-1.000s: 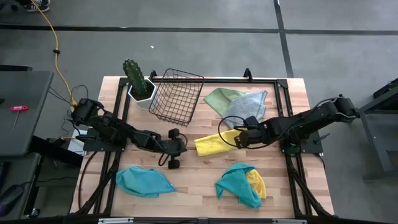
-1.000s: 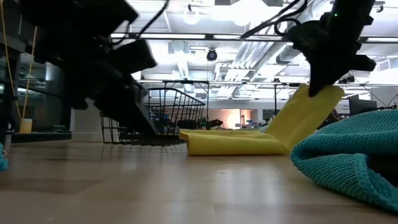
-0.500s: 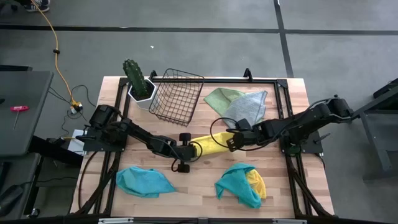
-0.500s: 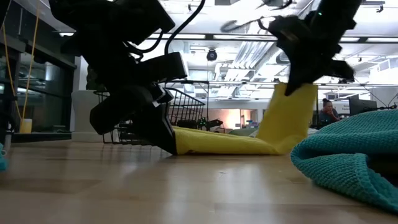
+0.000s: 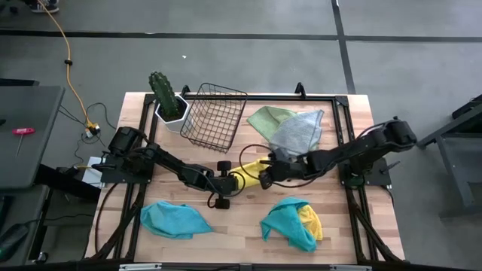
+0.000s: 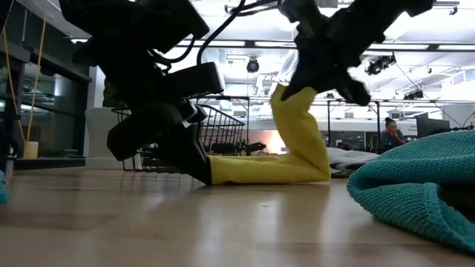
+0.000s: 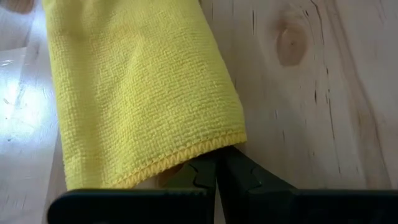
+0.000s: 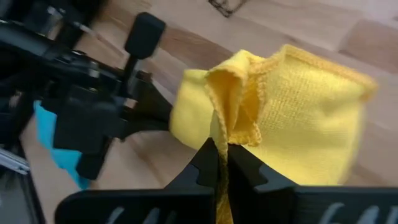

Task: Fold microfiber towels
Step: Fold the left yellow microfiber cloth

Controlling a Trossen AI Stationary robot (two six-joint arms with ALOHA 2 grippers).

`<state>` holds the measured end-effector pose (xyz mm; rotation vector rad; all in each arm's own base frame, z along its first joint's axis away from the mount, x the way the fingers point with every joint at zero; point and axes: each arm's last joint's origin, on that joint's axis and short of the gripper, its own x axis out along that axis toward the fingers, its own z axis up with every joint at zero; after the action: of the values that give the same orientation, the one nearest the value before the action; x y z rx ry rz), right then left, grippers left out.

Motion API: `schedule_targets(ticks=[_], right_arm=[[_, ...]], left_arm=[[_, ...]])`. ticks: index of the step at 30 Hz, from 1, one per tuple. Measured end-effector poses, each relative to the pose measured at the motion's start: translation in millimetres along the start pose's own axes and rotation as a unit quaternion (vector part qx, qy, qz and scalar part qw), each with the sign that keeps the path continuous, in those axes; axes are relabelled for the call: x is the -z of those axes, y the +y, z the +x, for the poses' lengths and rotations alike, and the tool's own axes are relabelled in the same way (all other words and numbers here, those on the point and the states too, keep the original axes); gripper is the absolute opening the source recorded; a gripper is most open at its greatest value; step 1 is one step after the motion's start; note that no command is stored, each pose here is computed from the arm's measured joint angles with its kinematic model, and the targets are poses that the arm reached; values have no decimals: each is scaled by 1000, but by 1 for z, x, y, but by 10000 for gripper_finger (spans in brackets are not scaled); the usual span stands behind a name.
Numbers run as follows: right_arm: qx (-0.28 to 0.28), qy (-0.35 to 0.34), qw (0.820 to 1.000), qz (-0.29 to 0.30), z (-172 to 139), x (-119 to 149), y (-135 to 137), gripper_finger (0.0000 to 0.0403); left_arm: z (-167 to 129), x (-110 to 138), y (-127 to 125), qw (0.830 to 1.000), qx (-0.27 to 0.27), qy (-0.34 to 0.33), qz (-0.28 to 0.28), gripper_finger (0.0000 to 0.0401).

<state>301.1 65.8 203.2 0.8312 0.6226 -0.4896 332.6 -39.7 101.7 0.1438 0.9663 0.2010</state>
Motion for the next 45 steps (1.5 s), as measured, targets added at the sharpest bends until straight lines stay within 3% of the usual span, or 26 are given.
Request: schedule_targets(ticks=[10,18,23,30,36,45], right_arm=[[-37,-21,999,18,40,10,5,1],[-49,-28,998,24,56,15,5,24],[-54,-36,998,16,66,18,4,67],[-106,-75,991,4,73,12,11,159],[-117,-129,982,-78,63,3,18,215],[-11,-115,973,-199,26,-8,10,224]], left_arm=[[0,0,0,1000,0,0,0,0],[0,0,0,1000,-1,-1,0,0],[1,0,0,1000,0,-2,0,0],[1,0,0,1000,0,-3,0,0],[-4,-1,2,1000,1,0,22,0],[-57,-4,14,999,23,30,3,0]])
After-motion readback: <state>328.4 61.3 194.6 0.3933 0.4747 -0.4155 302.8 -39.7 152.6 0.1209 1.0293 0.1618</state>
